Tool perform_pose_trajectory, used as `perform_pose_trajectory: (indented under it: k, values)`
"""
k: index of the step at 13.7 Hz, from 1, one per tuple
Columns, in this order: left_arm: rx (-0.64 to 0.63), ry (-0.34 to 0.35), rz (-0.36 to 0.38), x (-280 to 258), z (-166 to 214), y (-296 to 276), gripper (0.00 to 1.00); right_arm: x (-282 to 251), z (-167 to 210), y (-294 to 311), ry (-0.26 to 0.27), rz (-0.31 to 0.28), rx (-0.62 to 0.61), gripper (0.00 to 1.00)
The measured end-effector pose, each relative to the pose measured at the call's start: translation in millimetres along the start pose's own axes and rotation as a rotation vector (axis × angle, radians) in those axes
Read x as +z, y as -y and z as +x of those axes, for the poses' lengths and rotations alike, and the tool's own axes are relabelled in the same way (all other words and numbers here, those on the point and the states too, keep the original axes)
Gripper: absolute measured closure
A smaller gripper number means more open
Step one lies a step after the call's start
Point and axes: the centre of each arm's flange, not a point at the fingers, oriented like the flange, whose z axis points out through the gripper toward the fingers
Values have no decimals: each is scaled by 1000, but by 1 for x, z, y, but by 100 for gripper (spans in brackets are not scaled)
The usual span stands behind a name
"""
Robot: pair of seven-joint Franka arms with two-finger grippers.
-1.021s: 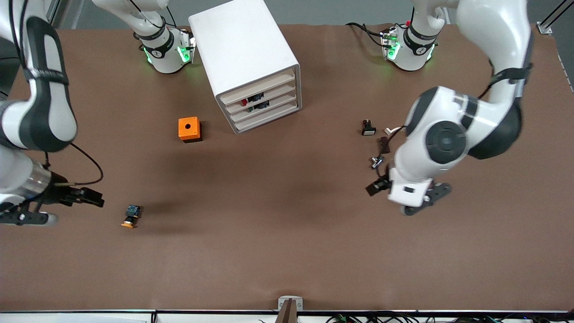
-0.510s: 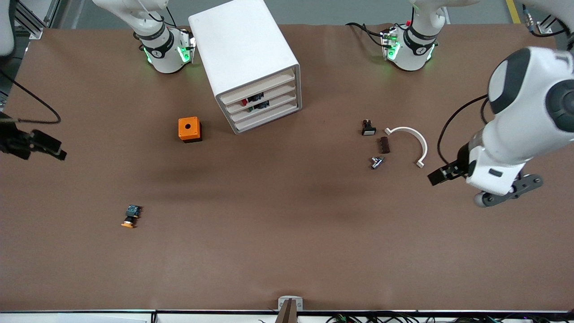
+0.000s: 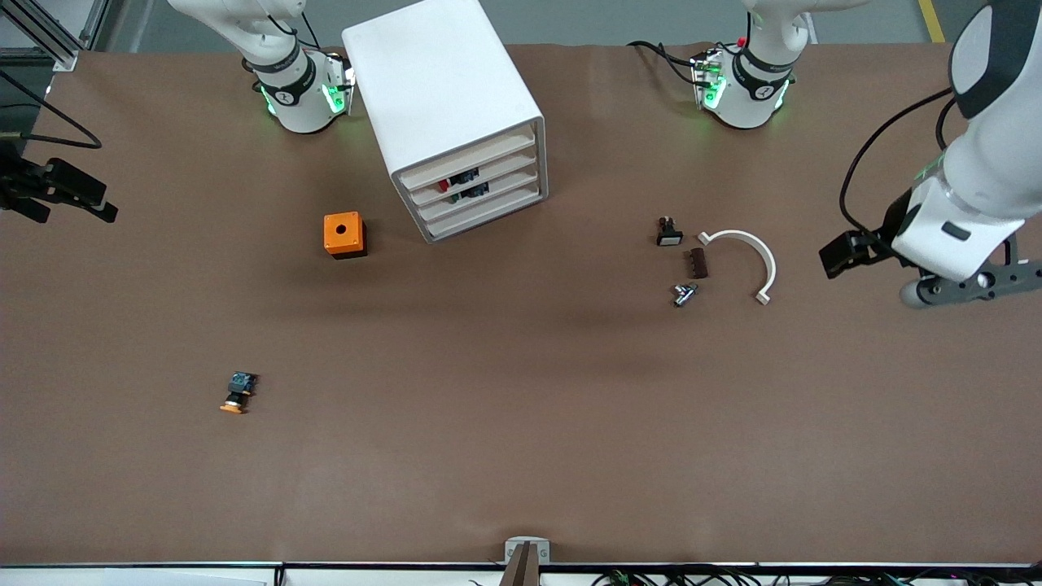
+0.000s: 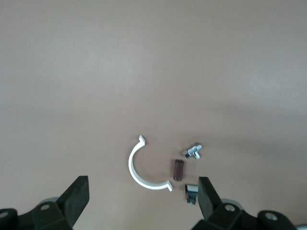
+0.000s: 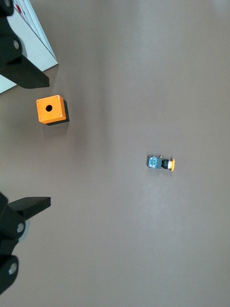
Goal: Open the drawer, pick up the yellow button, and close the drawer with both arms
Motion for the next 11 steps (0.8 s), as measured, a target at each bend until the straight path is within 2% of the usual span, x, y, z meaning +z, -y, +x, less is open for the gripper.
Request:
perform_pose_trajectory:
  k: [2,5,11]
  values:
    - [2,3,-10,-10,-24,11,0,1,1,-1,-3,-8,0,0]
    - [25,0,-5,-16,-49,17,0,0,3,0,-20,-56,-11,0]
    - [50,-1,-5,-18,-53,32,0,1,3,20,-21,-67,24,0]
